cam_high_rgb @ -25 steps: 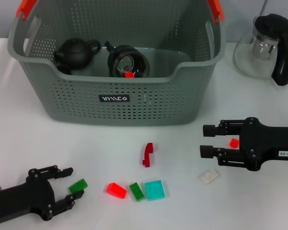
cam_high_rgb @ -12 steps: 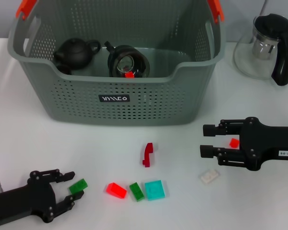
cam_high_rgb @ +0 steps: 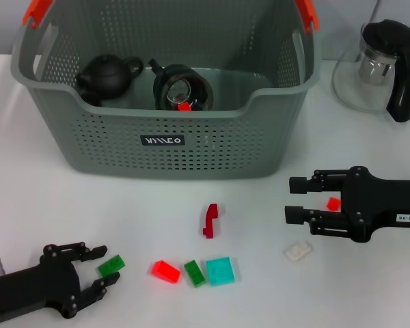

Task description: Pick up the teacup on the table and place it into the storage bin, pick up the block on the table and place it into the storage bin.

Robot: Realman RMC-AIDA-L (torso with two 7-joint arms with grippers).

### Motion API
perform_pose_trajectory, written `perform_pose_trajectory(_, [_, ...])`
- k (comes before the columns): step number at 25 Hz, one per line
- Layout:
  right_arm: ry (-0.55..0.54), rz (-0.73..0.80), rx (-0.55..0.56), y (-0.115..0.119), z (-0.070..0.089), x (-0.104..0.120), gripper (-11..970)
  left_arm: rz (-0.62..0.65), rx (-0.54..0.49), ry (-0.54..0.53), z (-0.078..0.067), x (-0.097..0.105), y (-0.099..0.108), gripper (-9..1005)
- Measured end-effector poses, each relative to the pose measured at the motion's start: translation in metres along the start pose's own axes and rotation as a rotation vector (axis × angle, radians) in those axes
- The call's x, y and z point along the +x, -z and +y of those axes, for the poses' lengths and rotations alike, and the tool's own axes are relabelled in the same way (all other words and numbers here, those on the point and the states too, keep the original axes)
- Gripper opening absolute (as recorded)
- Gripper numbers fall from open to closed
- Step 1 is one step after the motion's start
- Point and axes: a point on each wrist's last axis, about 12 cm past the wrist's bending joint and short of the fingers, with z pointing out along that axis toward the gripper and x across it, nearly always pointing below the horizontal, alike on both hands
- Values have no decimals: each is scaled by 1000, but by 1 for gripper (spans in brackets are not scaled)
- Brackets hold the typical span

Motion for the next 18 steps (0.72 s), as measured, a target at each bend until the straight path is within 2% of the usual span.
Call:
perform_pose_trajectory(14, [-2, 0, 2, 0, 0, 0, 592, 12, -6, 18, 4, -1, 1, 283])
perform_pose_trajectory(18, [-2, 0, 2, 0, 0, 0, 592, -16, 6, 14, 3, -5, 4, 210])
